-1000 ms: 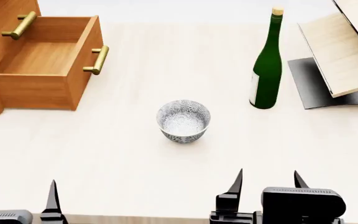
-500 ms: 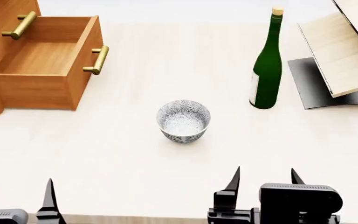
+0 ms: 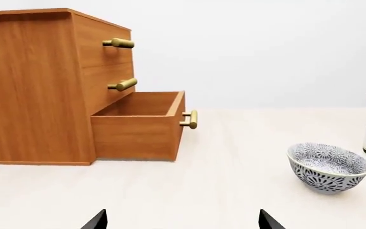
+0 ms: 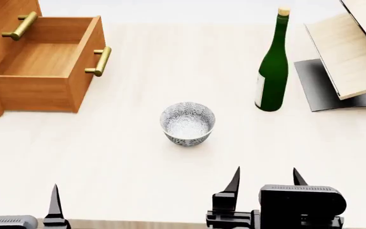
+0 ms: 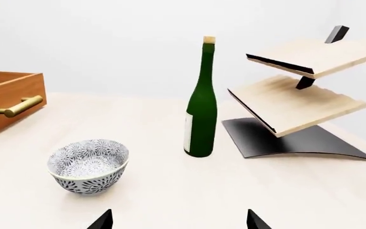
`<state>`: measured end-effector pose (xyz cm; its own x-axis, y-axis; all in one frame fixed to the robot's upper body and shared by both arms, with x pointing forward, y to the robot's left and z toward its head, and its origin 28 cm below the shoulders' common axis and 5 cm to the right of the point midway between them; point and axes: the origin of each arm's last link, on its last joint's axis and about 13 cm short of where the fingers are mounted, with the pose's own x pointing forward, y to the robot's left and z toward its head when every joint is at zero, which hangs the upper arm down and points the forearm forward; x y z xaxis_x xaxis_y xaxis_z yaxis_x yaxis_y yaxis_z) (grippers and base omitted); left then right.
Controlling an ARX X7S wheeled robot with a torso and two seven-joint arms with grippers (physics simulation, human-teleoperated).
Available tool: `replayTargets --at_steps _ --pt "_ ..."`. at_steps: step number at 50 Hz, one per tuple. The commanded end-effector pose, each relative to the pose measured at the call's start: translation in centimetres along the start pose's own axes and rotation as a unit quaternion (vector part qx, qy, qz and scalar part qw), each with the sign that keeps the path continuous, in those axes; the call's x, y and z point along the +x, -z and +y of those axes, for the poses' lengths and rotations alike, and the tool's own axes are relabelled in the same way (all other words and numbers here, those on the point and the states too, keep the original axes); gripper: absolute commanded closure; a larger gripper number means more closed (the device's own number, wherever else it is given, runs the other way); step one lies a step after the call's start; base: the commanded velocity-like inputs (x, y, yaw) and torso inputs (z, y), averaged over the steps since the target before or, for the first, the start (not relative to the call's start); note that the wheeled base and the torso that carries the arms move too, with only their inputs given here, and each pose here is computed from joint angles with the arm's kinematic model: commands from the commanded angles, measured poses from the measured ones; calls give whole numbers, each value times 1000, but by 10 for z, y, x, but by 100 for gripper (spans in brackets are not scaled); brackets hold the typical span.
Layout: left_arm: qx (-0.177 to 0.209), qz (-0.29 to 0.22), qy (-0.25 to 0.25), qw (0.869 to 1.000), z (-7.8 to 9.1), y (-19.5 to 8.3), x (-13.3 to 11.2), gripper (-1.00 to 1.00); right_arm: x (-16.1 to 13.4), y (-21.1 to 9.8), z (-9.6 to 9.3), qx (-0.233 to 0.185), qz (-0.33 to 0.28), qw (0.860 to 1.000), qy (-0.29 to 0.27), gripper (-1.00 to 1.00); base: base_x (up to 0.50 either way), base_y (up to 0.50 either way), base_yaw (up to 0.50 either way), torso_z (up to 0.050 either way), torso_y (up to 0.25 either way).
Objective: Close the bottom drawer of the cabinet.
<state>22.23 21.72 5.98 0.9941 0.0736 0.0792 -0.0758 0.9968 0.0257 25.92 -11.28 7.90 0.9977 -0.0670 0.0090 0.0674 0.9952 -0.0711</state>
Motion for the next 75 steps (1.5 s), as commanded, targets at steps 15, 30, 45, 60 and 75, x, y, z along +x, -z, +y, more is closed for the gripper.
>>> replayTargets --at_steps 15,30,45,60,75 --pt "7 -4 0 1000 -2 -1 0 -100 -33 -26 27 4 -6 1000 -21 -100 0 0 0 0 0" --pt "7 -4 0 1000 -1 -1 0 -100 -32 -23 27 -3 -4 1000 -28 -100 0 79 0 0 0" --pt "8 -3 0 1000 -1 -1 0 -100 -31 -26 28 3 -12 999 -38 -100 0 500 0 0 0" --pt "11 -1 1 1000 -2 1 0 -100 -31 -26 27 7 -13 999 -39 -100 0 500 0 0 0" --pt "13 0 0 1000 -2 2 0 -100 -32 -26 27 14 -14 999 -39 -100 0 500 0 0 0"
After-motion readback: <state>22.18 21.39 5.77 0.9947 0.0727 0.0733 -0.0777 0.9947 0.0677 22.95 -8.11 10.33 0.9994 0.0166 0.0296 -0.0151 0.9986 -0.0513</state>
